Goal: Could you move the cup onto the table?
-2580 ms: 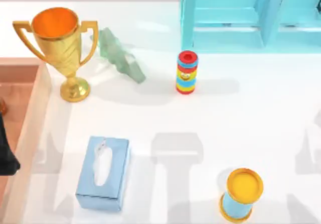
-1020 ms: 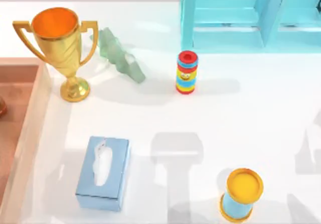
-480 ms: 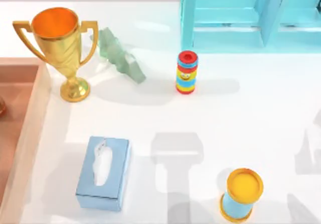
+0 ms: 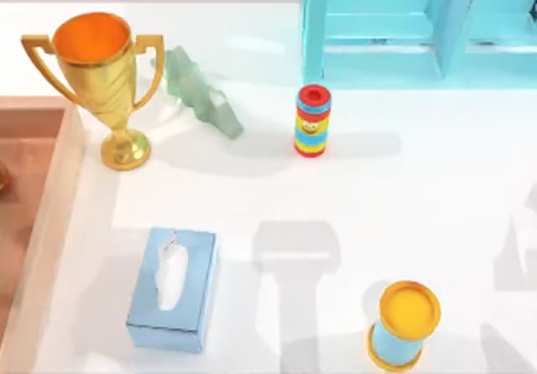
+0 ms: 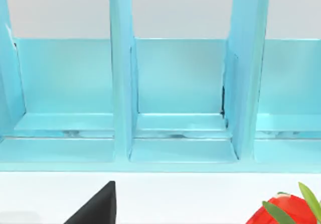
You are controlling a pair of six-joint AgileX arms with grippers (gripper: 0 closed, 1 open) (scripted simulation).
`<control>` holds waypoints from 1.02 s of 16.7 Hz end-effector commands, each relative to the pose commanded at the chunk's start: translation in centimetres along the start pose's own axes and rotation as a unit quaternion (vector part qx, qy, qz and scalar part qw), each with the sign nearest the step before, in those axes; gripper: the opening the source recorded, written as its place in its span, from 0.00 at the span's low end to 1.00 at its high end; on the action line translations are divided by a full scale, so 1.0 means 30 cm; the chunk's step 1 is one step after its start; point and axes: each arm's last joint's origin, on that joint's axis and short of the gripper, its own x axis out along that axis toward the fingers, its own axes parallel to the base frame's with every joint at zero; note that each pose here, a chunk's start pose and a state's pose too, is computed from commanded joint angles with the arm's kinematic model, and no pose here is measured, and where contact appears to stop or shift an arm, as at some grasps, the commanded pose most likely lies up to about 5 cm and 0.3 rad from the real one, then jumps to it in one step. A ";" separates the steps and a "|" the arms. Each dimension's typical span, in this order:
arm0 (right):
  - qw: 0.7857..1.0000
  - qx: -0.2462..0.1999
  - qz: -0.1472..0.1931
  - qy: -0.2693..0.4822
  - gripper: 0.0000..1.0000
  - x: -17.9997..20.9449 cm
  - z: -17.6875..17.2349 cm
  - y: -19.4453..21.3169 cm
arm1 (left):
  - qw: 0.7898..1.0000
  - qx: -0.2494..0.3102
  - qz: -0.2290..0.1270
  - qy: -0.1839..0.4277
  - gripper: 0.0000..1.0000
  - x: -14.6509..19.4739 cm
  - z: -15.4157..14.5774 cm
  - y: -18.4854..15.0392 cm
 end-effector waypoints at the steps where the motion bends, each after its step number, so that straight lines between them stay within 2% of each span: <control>1: 1.000 0.000 0.000 0.000 1.00 0.000 0.000 0.000 | 1.000 0.000 0.000 0.000 1.00 0.037 -0.003 0.000; 4: 1.000 0.000 0.000 0.000 1.00 0.000 0.000 0.000 | 1.000 0.000 -0.002 0.006 1.00 0.105 -0.018 -0.004; 8: 1.000 0.000 0.000 0.000 1.00 0.000 0.000 0.000 | 1.000 0.000 -0.002 0.006 1.00 0.107 -0.019 -0.005; 17: 1.000 0.000 0.000 0.000 1.00 0.000 0.000 0.000 | 1.000 0.000 -0.002 0.006 0.32 0.107 -0.019 -0.005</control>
